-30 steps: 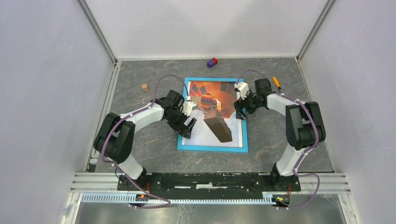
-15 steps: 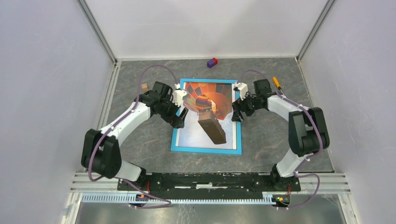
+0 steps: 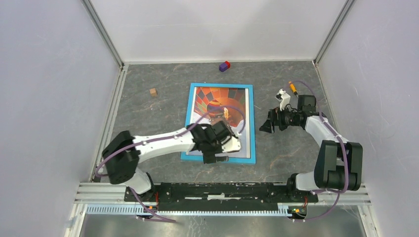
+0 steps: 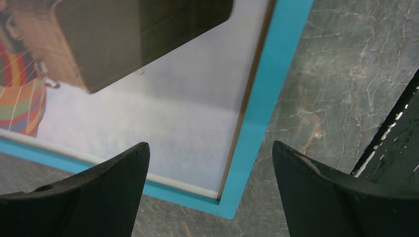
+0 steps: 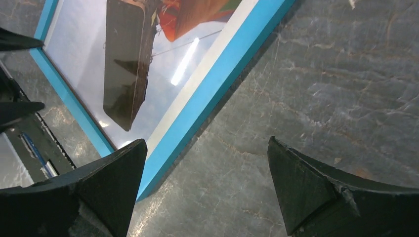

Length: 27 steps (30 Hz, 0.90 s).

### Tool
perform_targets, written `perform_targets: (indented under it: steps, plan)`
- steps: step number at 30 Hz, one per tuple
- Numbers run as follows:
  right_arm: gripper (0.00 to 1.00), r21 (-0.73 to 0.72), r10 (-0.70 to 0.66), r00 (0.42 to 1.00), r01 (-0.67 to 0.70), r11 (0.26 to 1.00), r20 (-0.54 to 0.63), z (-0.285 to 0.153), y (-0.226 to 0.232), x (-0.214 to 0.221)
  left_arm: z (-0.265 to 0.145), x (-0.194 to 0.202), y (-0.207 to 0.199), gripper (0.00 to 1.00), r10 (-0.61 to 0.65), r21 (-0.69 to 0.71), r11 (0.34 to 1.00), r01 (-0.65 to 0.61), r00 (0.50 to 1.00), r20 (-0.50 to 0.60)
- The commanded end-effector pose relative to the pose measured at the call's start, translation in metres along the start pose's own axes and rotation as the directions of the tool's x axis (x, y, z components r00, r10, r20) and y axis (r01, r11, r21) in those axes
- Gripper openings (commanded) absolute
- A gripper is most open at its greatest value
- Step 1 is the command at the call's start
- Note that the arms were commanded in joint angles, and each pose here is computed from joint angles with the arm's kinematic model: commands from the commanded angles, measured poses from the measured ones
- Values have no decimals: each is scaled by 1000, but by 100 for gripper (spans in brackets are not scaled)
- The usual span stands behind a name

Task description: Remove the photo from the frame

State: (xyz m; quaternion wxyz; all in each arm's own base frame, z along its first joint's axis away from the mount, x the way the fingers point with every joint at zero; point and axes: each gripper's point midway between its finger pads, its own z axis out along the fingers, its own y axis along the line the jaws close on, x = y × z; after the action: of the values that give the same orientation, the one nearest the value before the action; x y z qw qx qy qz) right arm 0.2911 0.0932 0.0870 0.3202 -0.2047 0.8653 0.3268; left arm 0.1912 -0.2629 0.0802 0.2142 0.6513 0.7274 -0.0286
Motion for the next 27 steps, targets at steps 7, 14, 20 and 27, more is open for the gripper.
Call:
perform_targets:
  steps: [7, 14, 20, 27]
  plan:
    - [98, -58, 66, 996, -63, 996, 55, -2, 17, 16, 26, -51, -28, 88, 204, -31, 978, -205, 979, -20]
    - [98, -101, 113, 992, -107, 989, 56, 4, 20, 18, 42, -55, -44, 78, 199, 11, 980, -199, 979, -37]
    - [98, -112, 156, 987, -150, 982, 42, 10, 19, 29, 58, -52, -56, 71, 166, 47, 985, -164, 985, -46]
    - [98, -174, 236, 972, -233, 957, -2, 19, 25, 46, 56, -53, -60, 44, 150, 65, 987, -147, 988, -44]
